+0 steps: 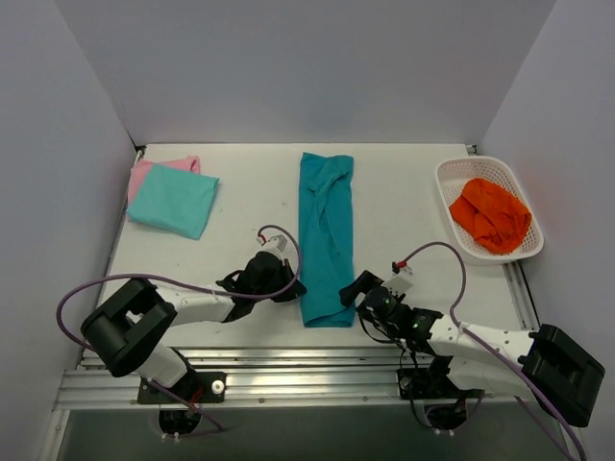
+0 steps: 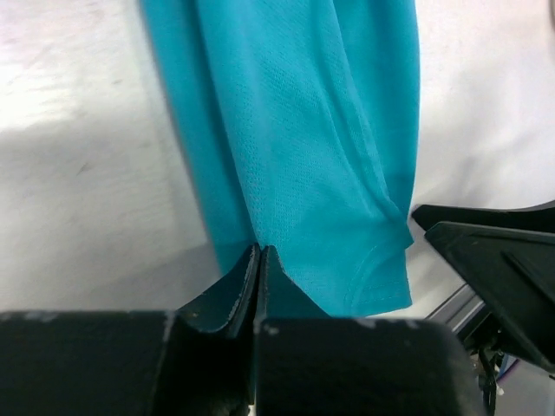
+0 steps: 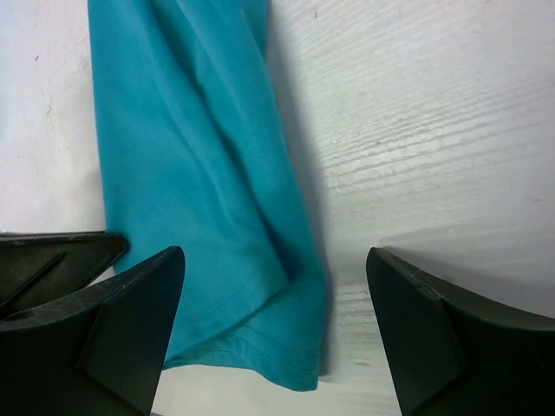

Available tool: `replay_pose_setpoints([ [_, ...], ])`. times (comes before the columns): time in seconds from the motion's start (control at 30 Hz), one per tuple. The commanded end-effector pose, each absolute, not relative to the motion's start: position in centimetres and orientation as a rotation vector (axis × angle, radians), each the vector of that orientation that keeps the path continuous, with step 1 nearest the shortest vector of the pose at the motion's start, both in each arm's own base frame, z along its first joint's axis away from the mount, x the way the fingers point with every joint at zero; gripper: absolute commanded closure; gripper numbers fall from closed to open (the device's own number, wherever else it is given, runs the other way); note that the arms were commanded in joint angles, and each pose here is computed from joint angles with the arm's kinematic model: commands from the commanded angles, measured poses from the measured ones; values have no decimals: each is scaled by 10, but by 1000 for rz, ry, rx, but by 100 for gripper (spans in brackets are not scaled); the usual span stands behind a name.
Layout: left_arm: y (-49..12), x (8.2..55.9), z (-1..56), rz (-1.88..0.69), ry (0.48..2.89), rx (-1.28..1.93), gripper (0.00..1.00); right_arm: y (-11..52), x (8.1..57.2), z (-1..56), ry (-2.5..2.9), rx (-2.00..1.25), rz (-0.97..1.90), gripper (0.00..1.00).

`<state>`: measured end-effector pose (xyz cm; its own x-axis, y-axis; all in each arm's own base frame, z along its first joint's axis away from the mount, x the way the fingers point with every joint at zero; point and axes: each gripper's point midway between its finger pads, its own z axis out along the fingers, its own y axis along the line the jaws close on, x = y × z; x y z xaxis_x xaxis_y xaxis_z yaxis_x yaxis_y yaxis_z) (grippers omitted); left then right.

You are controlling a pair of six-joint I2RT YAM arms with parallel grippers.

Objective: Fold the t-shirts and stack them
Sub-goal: Grab the bottom of the folded rectangular tshirt with both arms

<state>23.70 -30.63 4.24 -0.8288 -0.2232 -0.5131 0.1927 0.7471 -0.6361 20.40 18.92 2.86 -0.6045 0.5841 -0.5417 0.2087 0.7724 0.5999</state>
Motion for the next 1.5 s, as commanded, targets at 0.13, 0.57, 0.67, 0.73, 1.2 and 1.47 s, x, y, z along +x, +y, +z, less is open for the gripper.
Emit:
replay_pose_setpoints([
  [0.13,-257,231,75,-818,2259,-225,98,161,191,9,2241,620,500,19],
  [0.57,-232,208,48,-782,2309,-271,98,178,192,6,2260,612,570,27],
  [0.67,-236,204,38,-798,2337,-268,98,192,189,10,2261,597,626,30],
  [0.73,-239,202,32,-798,2358,-262,98,204,182,10,2271,571,644,33],
  [1.2,-253,203,26,-829,2358,-242,98,225,146,-12,2370,533,640,68],
  [1.47,-256,202,20,-828,2372,-235,98,210,141,-10,2363,541,595,100],
])
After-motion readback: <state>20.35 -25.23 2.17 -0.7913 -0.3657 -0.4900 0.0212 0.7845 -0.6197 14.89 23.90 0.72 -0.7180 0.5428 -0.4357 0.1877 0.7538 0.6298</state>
